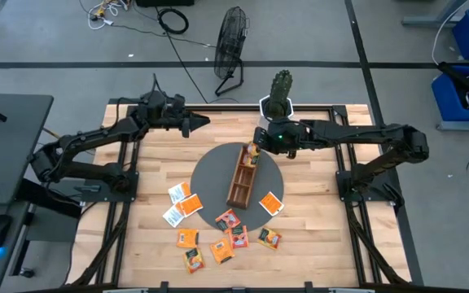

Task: Pick & Place Tea
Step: Put the orange tea bag into the top section of the wooden organizer

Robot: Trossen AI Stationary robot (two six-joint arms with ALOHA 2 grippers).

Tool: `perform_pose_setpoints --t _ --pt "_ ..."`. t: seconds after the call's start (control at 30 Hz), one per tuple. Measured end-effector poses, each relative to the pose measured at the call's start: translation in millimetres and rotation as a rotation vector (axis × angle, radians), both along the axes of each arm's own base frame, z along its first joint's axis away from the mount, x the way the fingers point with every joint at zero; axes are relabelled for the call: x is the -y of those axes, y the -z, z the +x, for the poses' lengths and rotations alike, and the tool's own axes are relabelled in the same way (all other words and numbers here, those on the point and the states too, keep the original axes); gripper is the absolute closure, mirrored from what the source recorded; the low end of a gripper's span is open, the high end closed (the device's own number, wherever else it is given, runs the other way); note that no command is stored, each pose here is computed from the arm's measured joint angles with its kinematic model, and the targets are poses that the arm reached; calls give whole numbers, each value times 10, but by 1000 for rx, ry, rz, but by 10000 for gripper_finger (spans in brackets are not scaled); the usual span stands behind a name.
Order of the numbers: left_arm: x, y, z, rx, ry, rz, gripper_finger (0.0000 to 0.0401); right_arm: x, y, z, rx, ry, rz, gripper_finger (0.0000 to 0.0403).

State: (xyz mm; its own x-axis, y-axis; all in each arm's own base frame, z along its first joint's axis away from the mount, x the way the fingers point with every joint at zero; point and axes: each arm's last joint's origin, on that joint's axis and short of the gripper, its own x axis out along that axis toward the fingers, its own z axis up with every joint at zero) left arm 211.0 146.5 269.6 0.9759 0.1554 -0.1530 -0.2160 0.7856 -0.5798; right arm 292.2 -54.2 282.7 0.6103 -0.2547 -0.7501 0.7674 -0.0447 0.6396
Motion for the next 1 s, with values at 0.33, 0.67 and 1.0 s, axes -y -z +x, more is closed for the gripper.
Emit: perform_pose_setpoints --t 0.33,0.67,1.0 --pt "3 -1 1 2 9 -3 293 -27 344 190 -113 6 62 403" --pt "4 -3 1 3 9 -3 293 -5 668 375 -173 -5 105 403" --pt "6 -2 1 4 17 -5 293 30 772 411 -195 80 80 403"
